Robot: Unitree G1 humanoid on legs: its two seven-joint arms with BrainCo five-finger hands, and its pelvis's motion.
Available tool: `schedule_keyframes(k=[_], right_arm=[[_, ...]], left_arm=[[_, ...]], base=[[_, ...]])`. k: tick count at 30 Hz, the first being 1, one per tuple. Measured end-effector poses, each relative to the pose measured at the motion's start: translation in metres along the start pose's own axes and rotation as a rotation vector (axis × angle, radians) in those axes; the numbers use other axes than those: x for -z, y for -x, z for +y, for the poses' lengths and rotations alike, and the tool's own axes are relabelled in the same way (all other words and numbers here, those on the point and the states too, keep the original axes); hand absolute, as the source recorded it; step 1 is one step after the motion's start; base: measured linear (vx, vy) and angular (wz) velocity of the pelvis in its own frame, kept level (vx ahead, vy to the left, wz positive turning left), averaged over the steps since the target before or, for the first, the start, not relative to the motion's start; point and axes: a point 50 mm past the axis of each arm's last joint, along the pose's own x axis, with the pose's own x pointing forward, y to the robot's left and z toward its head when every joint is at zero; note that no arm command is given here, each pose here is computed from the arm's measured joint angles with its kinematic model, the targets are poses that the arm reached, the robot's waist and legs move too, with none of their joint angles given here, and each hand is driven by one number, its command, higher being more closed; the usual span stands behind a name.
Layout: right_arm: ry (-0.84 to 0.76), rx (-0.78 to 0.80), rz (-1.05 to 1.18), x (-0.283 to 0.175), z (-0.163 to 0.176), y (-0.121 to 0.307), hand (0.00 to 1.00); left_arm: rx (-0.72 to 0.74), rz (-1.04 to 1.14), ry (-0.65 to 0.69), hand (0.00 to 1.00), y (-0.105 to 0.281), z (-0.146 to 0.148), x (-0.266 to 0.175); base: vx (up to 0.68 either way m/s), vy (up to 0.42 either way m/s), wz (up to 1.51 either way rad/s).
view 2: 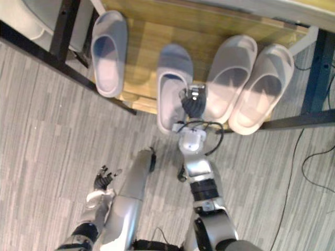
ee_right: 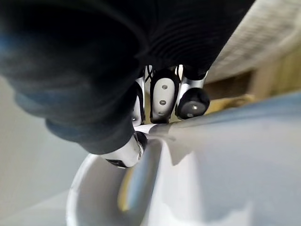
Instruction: Organize the slippers on the shoe rack
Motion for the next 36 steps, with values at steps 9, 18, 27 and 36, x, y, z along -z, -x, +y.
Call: schedule_keyframes(k=[9, 18, 27, 36], right_arm=[[-0.096, 0.025, 0.046, -0.002, 0.004, -0.021, 1.0], [-0.133, 0.037, 0.135, 0.011, 0.004, -0.025, 1.0], [-0.19, 0.015, 0.145, 0.001, 0.013, -0.035, 0.0], [-0.233, 0.018, 0.151, -0.003, 0.015, -0.038, 0.0]], left_arm=[[-0.011, 0.01, -0.006, 0.0, 0.0, -0.001, 0.001], [0.004, 0.034, -0.024, 0.0, 0.001, -0.004, 0.007], [0.032, 0.029, -0.044, 0.0, 0.002, -0.011, 0.006], [0.053, 0.037, -0.046, 0.0, 0.004, -0.018, 0.009]], base=[[-0.01, 0.02, 0.07], [-0.01, 0.01, 0.1], [-0.02, 0.01, 0.06], [-0.01, 0.029, 0.07]])
